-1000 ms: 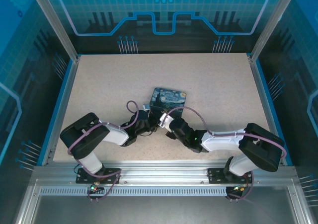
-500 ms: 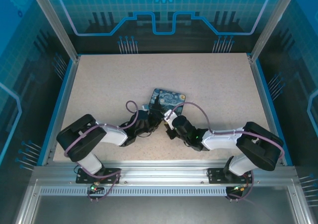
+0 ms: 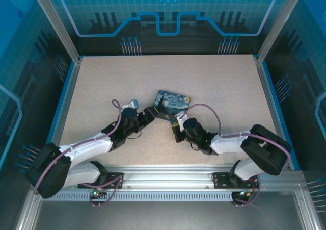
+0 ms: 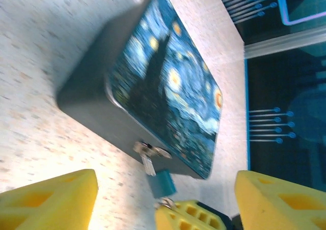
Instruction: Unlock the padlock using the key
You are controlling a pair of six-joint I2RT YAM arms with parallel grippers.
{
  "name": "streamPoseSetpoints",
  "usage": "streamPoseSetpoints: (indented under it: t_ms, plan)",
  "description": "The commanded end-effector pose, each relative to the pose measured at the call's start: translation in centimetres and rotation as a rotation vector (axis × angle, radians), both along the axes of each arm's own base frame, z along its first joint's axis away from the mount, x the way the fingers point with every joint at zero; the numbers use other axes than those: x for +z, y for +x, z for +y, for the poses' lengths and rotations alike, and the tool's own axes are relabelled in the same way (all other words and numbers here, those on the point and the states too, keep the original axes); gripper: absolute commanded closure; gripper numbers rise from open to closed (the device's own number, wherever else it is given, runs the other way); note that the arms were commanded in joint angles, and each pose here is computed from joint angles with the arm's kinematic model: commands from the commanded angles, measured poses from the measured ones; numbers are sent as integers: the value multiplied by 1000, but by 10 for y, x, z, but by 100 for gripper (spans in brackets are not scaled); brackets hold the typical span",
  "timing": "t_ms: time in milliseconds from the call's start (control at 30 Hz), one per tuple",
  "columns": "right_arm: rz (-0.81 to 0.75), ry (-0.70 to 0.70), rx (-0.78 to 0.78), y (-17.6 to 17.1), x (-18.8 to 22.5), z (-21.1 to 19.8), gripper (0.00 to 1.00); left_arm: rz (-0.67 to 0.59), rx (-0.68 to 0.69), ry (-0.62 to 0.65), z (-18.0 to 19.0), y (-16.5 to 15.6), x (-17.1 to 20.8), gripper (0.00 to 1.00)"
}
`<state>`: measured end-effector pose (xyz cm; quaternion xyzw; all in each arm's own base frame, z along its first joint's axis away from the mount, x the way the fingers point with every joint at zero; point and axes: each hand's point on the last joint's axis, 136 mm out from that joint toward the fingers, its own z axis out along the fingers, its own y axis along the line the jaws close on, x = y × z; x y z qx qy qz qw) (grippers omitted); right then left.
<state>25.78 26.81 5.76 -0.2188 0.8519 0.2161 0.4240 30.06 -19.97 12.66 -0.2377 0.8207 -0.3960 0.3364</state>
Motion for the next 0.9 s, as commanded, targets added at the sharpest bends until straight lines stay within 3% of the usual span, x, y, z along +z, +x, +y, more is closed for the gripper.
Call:
streamPoseSetpoints:
  t_ms: [0, 633, 867]
  plan:
    - [70, 93, -32, -3, 0, -1, 100, 30, -6, 119, 25, 6, -11, 21]
    - [128, 140, -74, -6, -2, -6, 100, -27, -121, 322, 38, 58, 6, 6]
    - [263, 205, -108, -6, -19, 0, 100, 0, -241, 265, 11, 79, -6, 4]
